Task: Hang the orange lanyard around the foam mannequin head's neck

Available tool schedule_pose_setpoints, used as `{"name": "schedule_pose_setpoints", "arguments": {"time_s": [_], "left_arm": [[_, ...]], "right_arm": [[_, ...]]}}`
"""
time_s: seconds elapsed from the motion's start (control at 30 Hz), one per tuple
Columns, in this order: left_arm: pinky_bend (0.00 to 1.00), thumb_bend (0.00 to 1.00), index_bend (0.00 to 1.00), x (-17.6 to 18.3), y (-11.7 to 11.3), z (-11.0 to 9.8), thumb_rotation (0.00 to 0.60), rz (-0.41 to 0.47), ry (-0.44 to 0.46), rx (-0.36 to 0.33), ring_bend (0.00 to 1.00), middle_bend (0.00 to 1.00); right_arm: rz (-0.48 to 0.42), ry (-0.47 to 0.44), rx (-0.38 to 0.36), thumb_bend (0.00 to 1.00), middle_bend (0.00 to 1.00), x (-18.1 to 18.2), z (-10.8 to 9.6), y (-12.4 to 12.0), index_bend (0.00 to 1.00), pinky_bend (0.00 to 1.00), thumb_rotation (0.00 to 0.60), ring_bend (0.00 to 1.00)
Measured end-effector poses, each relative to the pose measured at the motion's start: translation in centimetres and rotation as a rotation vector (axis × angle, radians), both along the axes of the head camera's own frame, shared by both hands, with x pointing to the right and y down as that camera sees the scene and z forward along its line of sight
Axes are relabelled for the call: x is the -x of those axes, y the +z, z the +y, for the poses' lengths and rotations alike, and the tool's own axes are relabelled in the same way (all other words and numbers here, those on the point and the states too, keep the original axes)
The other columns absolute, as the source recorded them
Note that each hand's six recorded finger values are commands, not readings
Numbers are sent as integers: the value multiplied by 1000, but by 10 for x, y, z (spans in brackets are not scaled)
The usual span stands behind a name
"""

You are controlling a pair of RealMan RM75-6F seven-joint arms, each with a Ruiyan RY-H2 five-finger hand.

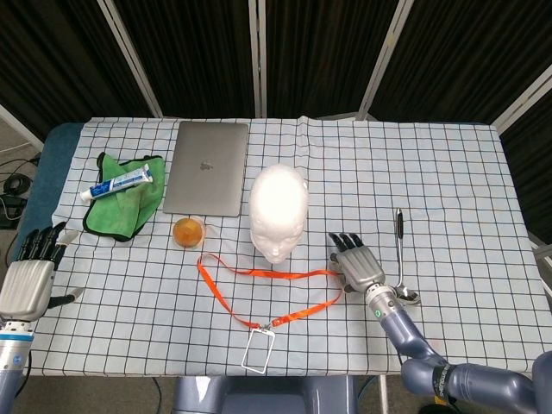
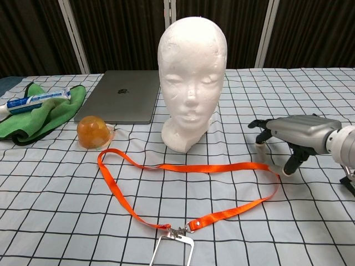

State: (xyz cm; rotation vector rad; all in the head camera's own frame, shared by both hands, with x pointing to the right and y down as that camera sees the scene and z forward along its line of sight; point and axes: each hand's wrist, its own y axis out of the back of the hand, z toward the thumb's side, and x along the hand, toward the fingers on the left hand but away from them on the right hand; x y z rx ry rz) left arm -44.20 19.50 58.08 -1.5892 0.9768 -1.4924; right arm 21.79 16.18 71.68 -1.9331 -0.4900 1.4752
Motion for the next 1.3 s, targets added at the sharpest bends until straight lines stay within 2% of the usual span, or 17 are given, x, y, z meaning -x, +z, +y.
{"name": "schedule_pose_setpoints", "arguments": {"time_s": [0.3, 0.47, 0.73, 1.23, 1.3], "left_arm": [[0, 0, 0, 1, 1, 0, 600, 1, -3, 4, 0, 0], [0, 0, 0, 2, 0, -1, 600, 3, -6, 3, 0, 0], [0, 0, 0, 1, 1, -1, 600, 3, -4, 6, 0, 0], [0, 0, 0, -4, 9, 0, 600, -7, 12, 23, 0, 0], [0, 32, 0, -8, 11, -1, 600, -2, 25, 27, 0, 0]], "right_arm": [[6, 5, 18, 333, 0, 11, 2, 8, 504, 0, 600, 0], [14, -4, 20, 339, 0, 16, 3, 12, 547, 0, 600, 0], [1, -3, 18, 427, 0, 19, 4, 12, 629, 0, 600, 0], [-23, -3, 11, 566, 0, 11, 4, 3, 694, 0, 600, 0], [-27, -9, 8, 586, 0, 10, 4, -1, 694, 0, 600, 0]]}}
